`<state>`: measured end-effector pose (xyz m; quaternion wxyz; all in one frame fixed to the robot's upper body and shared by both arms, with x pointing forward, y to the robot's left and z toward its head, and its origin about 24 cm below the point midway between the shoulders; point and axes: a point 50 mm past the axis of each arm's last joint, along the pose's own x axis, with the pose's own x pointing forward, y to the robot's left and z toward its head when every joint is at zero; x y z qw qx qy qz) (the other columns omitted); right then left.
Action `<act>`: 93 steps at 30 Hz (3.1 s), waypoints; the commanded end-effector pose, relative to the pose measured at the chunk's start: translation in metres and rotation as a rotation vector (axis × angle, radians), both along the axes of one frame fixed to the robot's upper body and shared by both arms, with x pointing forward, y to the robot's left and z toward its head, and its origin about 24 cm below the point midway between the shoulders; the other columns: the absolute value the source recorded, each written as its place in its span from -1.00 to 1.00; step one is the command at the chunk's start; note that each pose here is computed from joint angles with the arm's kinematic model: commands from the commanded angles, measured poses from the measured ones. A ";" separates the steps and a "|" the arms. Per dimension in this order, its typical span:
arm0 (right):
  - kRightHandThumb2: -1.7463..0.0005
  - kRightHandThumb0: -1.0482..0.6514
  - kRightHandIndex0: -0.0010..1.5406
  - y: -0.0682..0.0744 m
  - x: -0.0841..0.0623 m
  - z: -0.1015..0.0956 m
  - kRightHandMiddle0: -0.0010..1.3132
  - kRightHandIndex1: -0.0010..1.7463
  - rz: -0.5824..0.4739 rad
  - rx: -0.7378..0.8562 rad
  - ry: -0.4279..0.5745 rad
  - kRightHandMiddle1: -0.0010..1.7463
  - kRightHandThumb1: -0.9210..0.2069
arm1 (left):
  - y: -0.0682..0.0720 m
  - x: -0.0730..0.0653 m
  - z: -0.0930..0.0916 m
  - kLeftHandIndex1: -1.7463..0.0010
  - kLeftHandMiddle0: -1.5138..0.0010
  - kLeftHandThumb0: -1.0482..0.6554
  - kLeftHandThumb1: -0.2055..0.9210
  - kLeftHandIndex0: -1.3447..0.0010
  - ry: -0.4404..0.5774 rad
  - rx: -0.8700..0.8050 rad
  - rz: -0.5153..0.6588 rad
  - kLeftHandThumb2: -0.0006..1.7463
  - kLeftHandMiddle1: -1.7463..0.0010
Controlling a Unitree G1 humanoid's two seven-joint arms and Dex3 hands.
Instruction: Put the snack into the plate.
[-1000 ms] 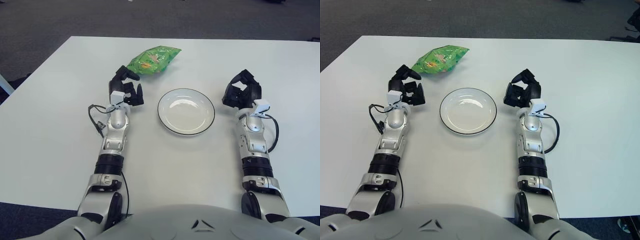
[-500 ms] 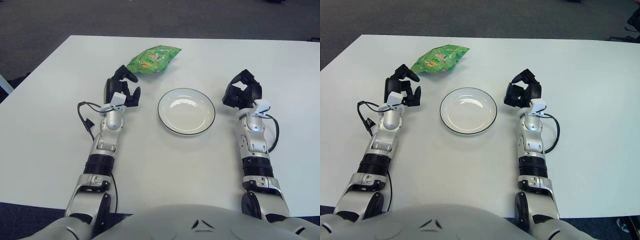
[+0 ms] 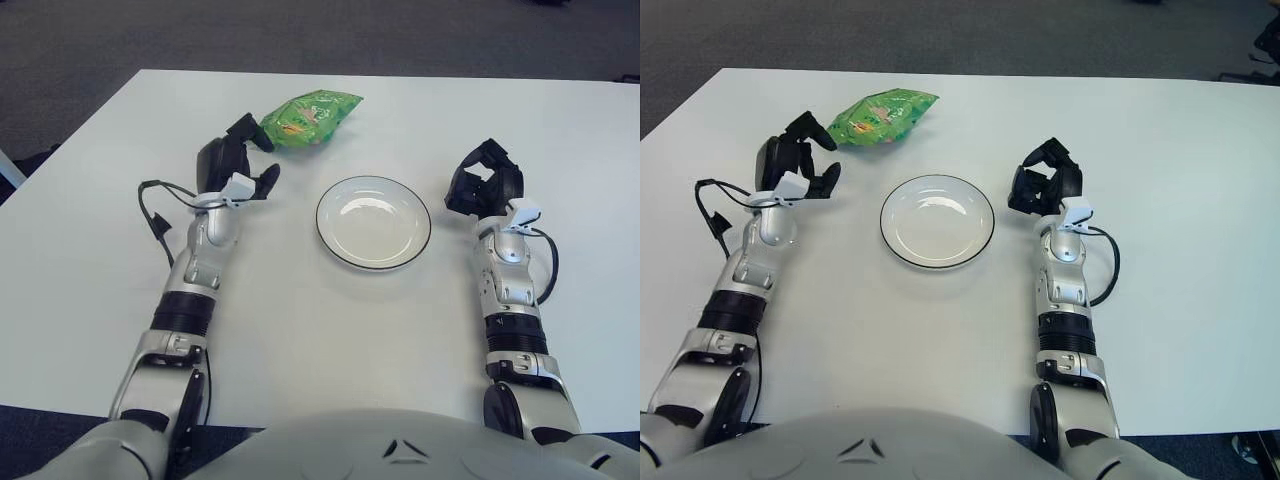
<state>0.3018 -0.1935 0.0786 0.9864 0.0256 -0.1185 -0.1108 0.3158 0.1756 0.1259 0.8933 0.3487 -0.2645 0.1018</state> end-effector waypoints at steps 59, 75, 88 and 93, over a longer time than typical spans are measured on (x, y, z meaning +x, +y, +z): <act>-0.66 -0.39 0.71 -0.001 -0.024 -0.052 0.07 1.00 -0.018 0.034 0.188 1.00 0.26 | -0.013 0.048 0.000 1.00 1.00 -1.00 0.77 1.00 -0.041 0.709 0.012 -0.73 1.00; -0.65 -0.38 0.70 -0.001 -0.026 -0.051 0.07 1.00 -0.017 0.035 0.184 1.00 0.26 | -0.015 0.062 -0.009 1.00 1.00 -1.00 0.99 1.00 0.132 0.775 -0.104 -0.65 1.00; -0.65 -0.38 0.70 0.001 -0.028 -0.050 0.06 1.00 -0.008 0.039 0.174 1.00 0.25 | -0.026 0.070 -0.011 0.91 1.00 -1.00 1.00 0.98 0.254 0.769 -0.209 -0.13 1.00; -0.64 -0.38 0.70 0.002 -0.028 -0.050 0.06 1.00 -0.006 0.039 0.171 1.00 0.24 | -0.029 0.073 -0.011 0.79 1.00 -1.00 1.00 1.00 0.295 0.777 -0.227 -0.03 1.00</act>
